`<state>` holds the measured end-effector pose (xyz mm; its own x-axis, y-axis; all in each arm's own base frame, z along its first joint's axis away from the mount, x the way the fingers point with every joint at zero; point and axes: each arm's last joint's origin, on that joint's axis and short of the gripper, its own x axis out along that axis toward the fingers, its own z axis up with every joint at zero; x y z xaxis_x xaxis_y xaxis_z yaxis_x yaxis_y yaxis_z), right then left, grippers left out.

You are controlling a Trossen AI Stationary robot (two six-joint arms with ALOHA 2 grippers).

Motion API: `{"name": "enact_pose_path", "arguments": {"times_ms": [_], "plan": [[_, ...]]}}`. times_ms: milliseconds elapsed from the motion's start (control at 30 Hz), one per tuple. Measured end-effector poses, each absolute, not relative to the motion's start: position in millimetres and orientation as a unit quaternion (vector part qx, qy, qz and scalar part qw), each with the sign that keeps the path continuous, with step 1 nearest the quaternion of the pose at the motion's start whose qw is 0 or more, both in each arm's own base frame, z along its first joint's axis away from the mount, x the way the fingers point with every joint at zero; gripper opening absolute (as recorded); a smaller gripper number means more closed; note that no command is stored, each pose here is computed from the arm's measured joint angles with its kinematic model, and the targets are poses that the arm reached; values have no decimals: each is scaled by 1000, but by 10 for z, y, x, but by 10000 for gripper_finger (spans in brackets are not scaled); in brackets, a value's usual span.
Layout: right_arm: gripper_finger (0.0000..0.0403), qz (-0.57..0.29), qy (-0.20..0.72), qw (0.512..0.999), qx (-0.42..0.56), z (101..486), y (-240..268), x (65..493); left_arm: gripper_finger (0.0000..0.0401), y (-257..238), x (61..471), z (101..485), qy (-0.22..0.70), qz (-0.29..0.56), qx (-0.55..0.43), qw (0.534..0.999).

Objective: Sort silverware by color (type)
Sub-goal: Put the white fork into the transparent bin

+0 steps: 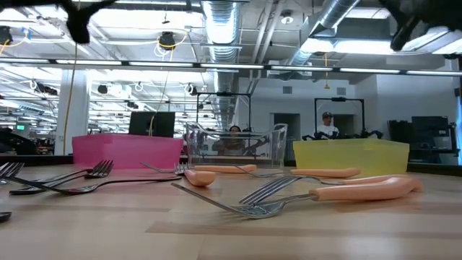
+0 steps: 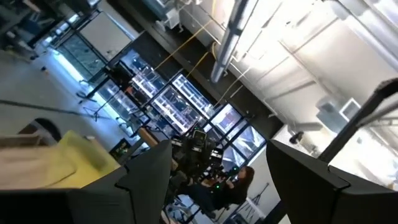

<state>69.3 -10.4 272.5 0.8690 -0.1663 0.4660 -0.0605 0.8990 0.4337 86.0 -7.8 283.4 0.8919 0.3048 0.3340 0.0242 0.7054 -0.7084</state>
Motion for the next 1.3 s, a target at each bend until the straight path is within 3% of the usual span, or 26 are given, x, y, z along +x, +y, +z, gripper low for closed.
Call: {"name": "enact_pose_path", "arguments": {"times_ms": [133, 333, 600, 867, 1300], "plan": [[150, -52, -186, 962, 195, 3000, -112, 758, 247, -115, 945, 3114, -181, 65, -355, 915], [150, -60, -61, 984, 158, 3376, -135, 1057, 247, -190, 1118, 3496, -50, 55, -331, 941], [174, -53, 132, 984, 103, 3591, -117, 1504, 247, -231, 1263, 3855, 75, 98, -299, 946], [251, -16, 252, 966, 59, 3436, -6, 1963, 247, -259, 1365, 3890, 109, 109, -281, 947], [254, 51, 388, 919, -39, 2807, 245, 2609, 247, -252, 1350, 3870, 118, 117, -276, 947]]}}
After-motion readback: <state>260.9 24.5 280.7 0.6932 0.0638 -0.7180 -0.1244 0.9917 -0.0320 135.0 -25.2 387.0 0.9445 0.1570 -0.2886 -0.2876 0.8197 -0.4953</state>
